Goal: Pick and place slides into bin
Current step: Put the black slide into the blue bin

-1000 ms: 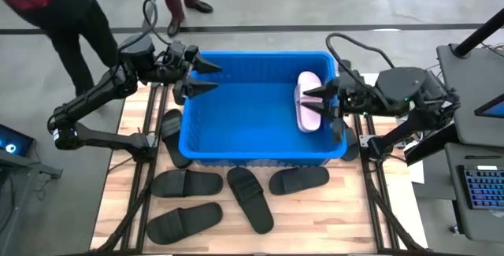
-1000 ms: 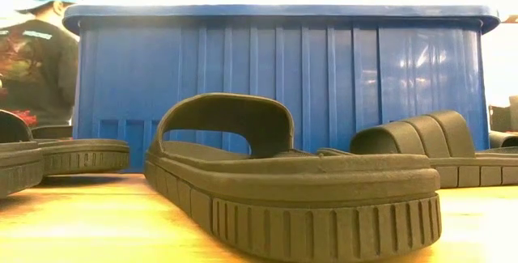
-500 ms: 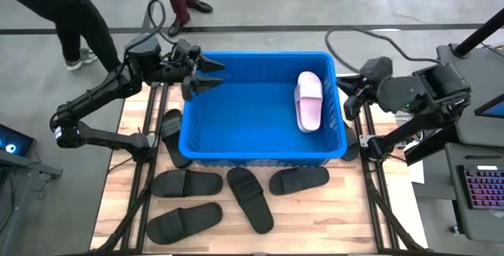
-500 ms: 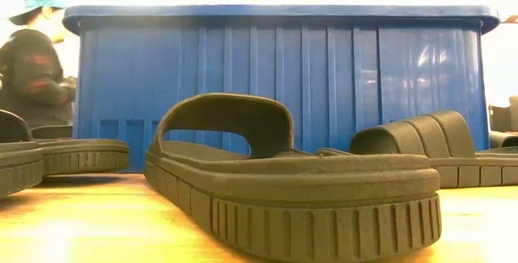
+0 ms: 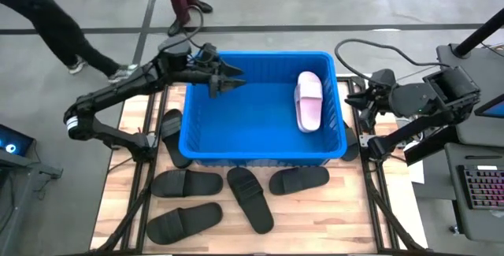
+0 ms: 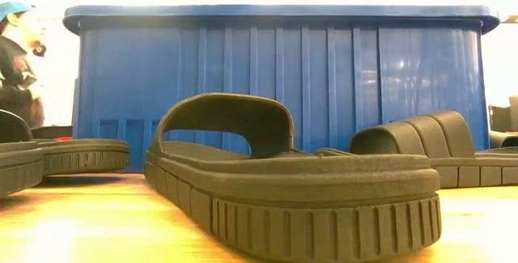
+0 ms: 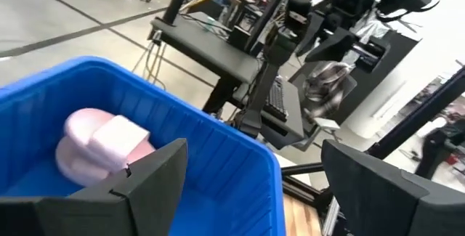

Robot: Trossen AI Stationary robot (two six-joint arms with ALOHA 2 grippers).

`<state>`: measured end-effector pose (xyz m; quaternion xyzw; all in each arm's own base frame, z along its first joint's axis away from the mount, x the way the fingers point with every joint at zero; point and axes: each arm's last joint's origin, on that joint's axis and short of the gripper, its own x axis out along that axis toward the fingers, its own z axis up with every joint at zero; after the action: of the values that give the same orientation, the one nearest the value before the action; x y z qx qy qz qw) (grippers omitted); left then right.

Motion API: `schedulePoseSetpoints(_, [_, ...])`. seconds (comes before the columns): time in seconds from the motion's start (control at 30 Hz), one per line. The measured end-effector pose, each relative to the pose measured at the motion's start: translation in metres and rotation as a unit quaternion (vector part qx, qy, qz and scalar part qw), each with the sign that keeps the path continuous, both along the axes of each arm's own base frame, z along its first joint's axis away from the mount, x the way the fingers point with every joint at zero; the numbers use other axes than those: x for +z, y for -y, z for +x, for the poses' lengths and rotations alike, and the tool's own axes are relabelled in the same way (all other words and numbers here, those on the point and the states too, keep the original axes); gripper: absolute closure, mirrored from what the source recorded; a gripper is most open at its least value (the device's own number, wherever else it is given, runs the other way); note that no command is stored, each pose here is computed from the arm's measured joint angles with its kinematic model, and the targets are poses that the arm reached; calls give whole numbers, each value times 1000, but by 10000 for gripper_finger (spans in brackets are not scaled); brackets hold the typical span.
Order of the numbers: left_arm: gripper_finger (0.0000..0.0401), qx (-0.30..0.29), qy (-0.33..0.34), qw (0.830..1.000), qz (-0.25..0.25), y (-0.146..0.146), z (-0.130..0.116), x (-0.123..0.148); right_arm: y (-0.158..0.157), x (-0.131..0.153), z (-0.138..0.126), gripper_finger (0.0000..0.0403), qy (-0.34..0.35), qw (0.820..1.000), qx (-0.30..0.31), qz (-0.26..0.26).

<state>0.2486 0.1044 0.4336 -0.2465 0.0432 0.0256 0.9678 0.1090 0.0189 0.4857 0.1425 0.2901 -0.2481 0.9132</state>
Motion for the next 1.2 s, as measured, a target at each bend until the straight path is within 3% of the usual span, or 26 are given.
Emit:
schedulePoseSetpoints(0.17, [99,-13,15,1000,5,0,14,-3,5,-9,-19,340,14,999,-13,45])
schedulePoseSetpoints(0.37, [99,-15,19,1000,15,0,18,-4,13,-31,-41,340,36,991,-71,110])
schedulePoseSetpoints(0.57, [99,-17,18,999,43,0,18,-4,17,-63,-55,340,40,977,-130,161])
schedulePoseSetpoints(0.83, [99,-17,17,999,45,0,18,-4,19,-108,-62,340,29,954,-205,217])
schedulePoseSetpoints(0.97, [99,-17,17,999,47,-1,18,-5,22,-123,-67,340,38,948,-232,216])
schedulePoseSetpoints(1.2, [99,-17,14,999,46,-1,20,-6,28,-131,-83,340,52,958,-214,182])
